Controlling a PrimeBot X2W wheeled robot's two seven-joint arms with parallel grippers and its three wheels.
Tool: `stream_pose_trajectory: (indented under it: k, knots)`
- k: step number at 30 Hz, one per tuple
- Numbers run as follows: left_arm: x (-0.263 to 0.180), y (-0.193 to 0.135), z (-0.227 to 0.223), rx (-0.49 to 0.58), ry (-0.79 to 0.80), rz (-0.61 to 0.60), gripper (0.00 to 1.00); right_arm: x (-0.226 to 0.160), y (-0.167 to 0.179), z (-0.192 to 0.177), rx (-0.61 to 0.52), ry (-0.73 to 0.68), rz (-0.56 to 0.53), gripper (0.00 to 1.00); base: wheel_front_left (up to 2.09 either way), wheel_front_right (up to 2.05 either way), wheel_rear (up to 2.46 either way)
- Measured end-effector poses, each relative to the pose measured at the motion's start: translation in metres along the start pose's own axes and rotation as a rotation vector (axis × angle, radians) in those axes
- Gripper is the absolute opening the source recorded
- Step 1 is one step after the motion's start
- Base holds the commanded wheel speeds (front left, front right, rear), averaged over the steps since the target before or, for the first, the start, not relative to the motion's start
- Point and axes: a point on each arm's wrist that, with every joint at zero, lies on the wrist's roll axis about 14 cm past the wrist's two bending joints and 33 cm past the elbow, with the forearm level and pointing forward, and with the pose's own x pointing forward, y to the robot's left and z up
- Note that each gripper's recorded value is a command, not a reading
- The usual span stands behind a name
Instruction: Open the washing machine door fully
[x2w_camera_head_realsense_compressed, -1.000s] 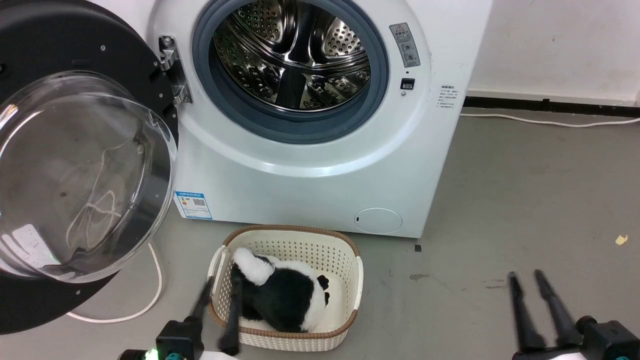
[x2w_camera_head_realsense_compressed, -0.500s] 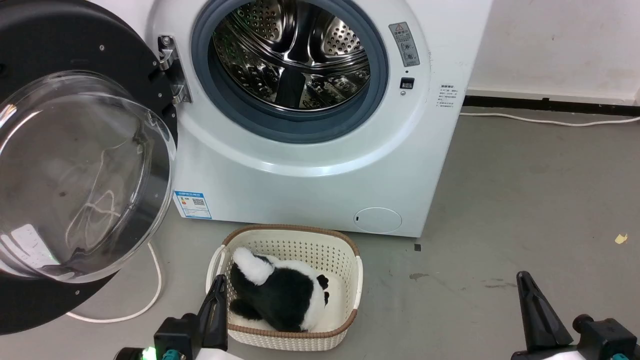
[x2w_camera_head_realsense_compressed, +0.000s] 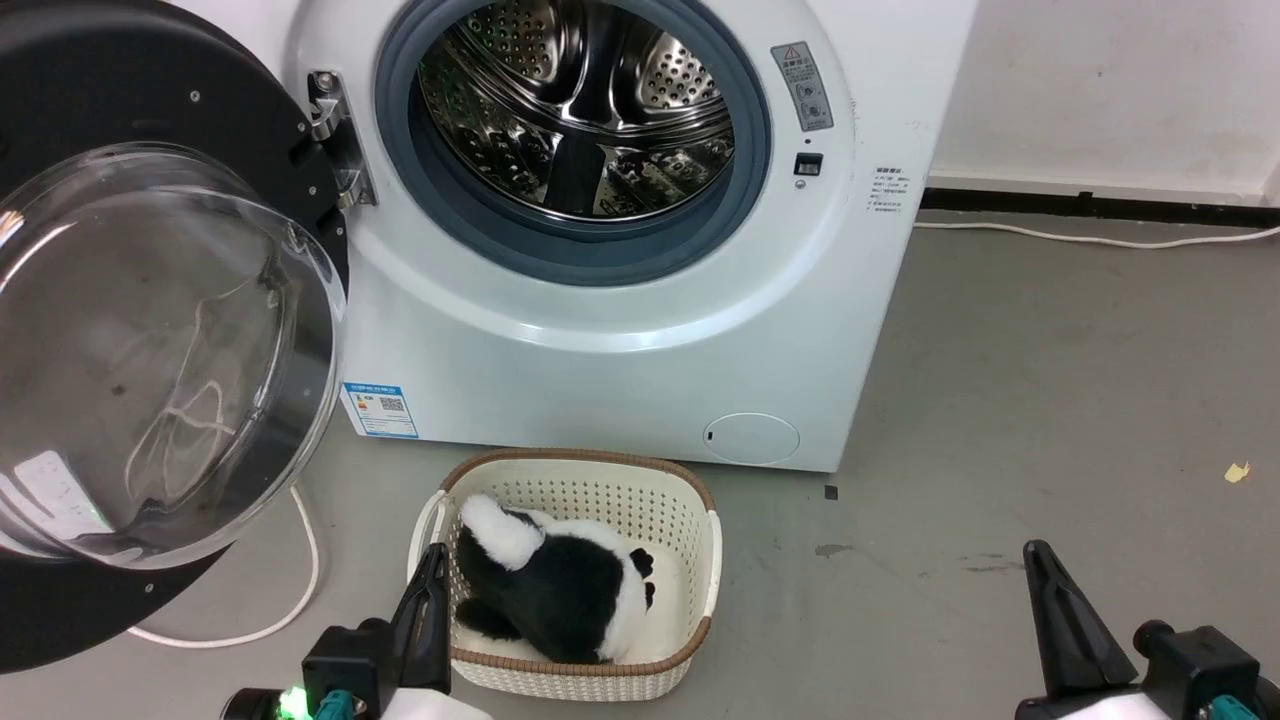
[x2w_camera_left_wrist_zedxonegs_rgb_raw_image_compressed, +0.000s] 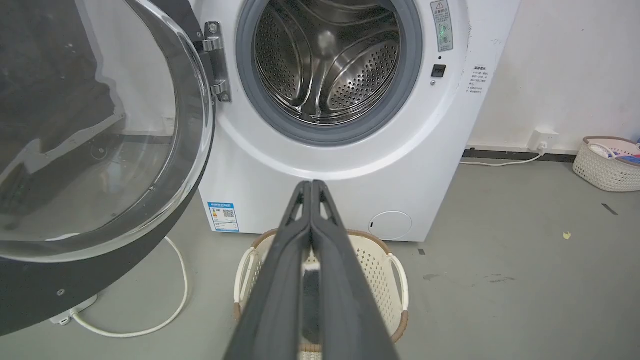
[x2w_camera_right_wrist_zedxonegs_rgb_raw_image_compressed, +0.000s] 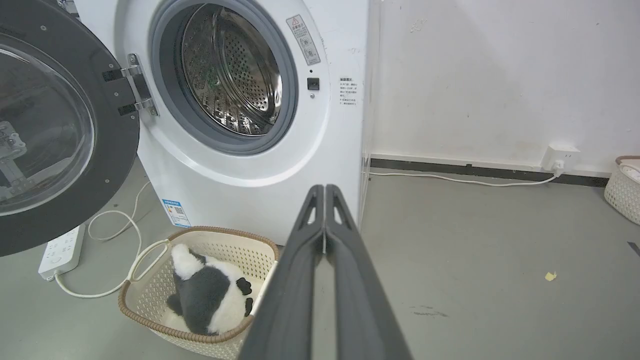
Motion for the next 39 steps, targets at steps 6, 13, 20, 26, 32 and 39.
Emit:
stream_pose_trajectory:
  k: [6, 13, 20, 26, 32, 39]
  knots:
    - [0.0016, 0.0014, 0.0004, 0.002, 0.005, 0.004, 0.0, 0.0023, 0.0006, 0.0014, -0.007, 0.002, 0.003, 0.0, 0.0, 0.0, 0.0]
    - [0.0035, 0.0016, 0.0013, 0.015, 0.009, -0.003, 0.0, 0.0025, 0.0007, -0.0002, -0.015, 0.017, 0.003, 0.0, 0.0, 0.0, 0.0]
    - [0.0053, 0.0034, 0.0022, 0.02, 0.012, -0.002, 0.0, 0.0039, 0.0006, 0.0002, -0.018, 0.023, 0.004, 0.0, 0.0, 0.0, 0.0]
    - [0.0069, 0.0029, 0.003, 0.022, 0.014, -0.004, 0.0, 0.006, 0.0006, 0.0014, -0.026, 0.027, 0.005, 0.0, 0.0, 0.0, 0.0]
    - [0.0082, 0.0037, 0.0031, 0.025, 0.019, -0.001, 0.0, 0.0057, 0.0002, -0.0001, -0.027, 0.037, 0.003, 0.0, 0.0, 0.0, 0.0]
    - [0.0097, 0.0033, 0.0042, 0.03, 0.023, -0.007, 0.0, 0.0057, 0.0001, -0.0015, -0.035, 0.05, 0.003, 0.0, 0.0, 0.0, 0.0]
